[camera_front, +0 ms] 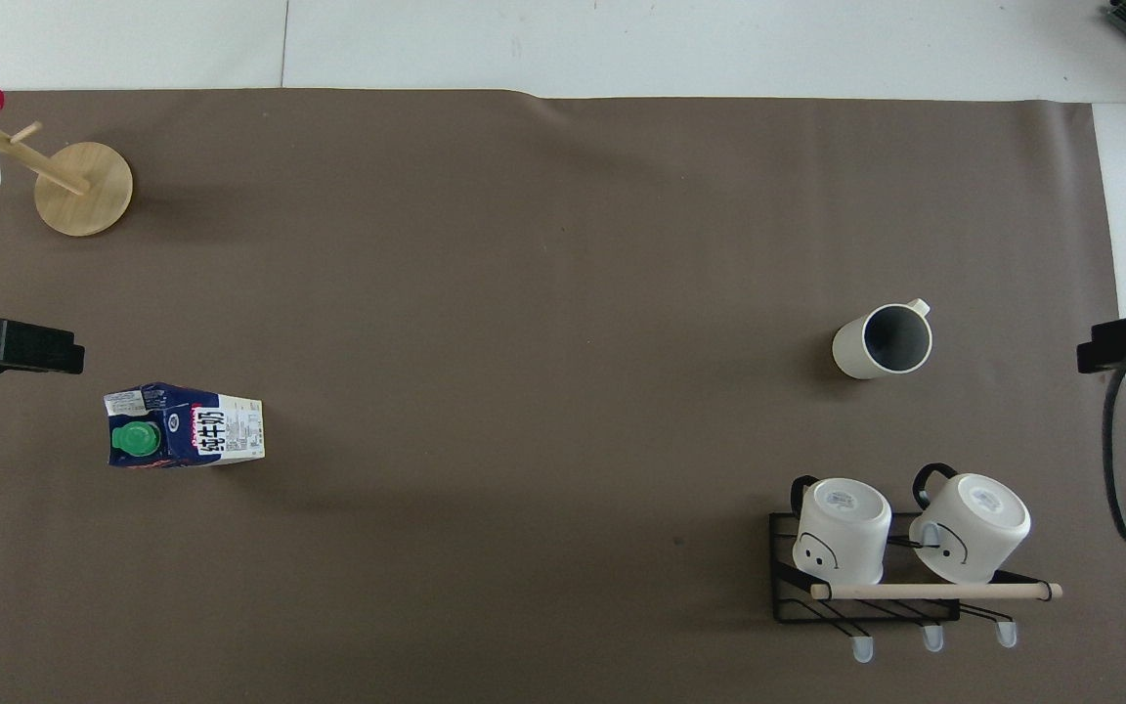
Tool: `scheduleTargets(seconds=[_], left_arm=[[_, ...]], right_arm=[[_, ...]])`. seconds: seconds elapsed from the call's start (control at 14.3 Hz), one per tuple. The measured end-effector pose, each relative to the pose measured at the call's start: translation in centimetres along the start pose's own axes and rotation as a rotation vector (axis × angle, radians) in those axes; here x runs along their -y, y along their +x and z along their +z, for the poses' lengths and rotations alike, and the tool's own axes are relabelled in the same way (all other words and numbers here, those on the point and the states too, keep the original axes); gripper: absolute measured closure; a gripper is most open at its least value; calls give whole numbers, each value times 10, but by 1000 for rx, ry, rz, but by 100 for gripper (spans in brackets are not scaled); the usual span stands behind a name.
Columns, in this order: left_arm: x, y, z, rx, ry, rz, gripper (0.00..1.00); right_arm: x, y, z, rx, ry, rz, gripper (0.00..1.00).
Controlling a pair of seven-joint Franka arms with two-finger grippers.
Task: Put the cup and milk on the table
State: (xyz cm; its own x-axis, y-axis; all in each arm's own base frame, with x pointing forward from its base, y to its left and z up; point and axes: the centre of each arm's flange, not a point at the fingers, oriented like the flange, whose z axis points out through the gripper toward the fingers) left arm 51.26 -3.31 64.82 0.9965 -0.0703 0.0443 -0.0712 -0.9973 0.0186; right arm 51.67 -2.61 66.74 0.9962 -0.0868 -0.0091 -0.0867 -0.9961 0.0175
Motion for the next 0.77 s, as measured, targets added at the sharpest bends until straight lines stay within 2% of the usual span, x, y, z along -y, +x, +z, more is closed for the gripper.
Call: scheduleTargets(seconds=[0.77], left_arm=[[0,-1,1,8,0,0,0]], right_arm=[[0,0,2,4,0,0,0]])
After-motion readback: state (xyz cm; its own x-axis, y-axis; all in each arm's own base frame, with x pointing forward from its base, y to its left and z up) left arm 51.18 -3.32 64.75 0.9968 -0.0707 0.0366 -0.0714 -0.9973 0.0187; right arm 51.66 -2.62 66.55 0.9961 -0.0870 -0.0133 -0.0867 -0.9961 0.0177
